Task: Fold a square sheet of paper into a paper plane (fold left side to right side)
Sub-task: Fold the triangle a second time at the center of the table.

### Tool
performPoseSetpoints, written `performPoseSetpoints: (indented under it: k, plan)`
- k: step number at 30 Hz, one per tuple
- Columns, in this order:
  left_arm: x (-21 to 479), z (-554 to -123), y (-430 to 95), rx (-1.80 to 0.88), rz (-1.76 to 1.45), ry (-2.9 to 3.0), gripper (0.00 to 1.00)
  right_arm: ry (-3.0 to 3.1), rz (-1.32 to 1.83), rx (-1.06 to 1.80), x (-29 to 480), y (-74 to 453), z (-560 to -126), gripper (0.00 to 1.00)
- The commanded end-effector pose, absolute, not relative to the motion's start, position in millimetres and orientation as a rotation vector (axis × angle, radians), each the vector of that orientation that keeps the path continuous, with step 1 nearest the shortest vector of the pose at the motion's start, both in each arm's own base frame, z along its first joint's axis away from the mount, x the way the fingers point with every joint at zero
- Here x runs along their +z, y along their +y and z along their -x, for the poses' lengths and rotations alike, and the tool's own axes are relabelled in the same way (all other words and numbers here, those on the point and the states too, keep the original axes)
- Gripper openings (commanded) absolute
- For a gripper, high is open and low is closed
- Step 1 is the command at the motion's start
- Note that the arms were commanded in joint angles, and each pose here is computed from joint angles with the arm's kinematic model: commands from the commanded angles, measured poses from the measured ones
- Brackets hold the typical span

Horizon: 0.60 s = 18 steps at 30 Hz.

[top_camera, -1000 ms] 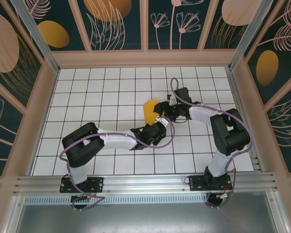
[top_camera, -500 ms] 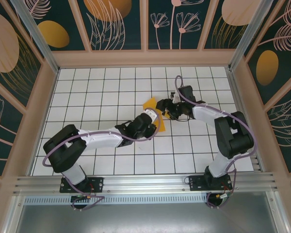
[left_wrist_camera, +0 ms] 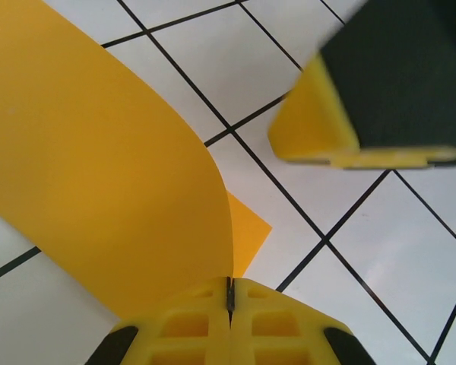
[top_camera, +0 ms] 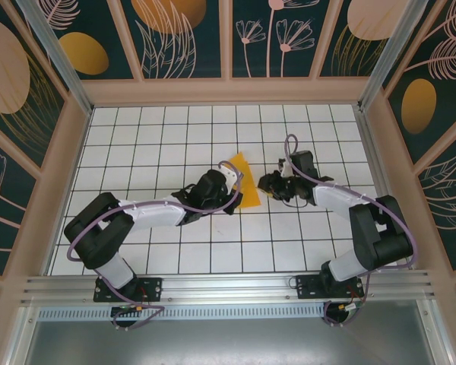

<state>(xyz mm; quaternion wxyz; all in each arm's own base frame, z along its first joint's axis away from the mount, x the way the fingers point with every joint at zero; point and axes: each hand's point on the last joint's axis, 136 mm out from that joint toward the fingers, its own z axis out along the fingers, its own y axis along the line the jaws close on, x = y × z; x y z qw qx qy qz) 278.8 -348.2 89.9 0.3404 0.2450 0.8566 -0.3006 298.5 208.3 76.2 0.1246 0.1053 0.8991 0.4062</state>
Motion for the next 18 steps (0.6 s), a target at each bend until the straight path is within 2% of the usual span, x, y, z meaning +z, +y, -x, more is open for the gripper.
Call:
performPoseSetpoints:
  k: [1, 5, 18]
  plan:
    - [95, -280, -348, -0.853, -0.608, 2.22, 0.0, 2.605, -0.294, 1.184, 71, 213, -298, 0.16]
    - [92, -280, -348, -0.862, -0.608, 2.234, 0.0, 2.649, -0.268, 1.152, 60, 224, -300, 0.12]
    - [73, -284, -333, -0.8, -0.593, 2.319, 0.0, 2.829, -0.27, 0.949, 16, 224, -296, 0.09]
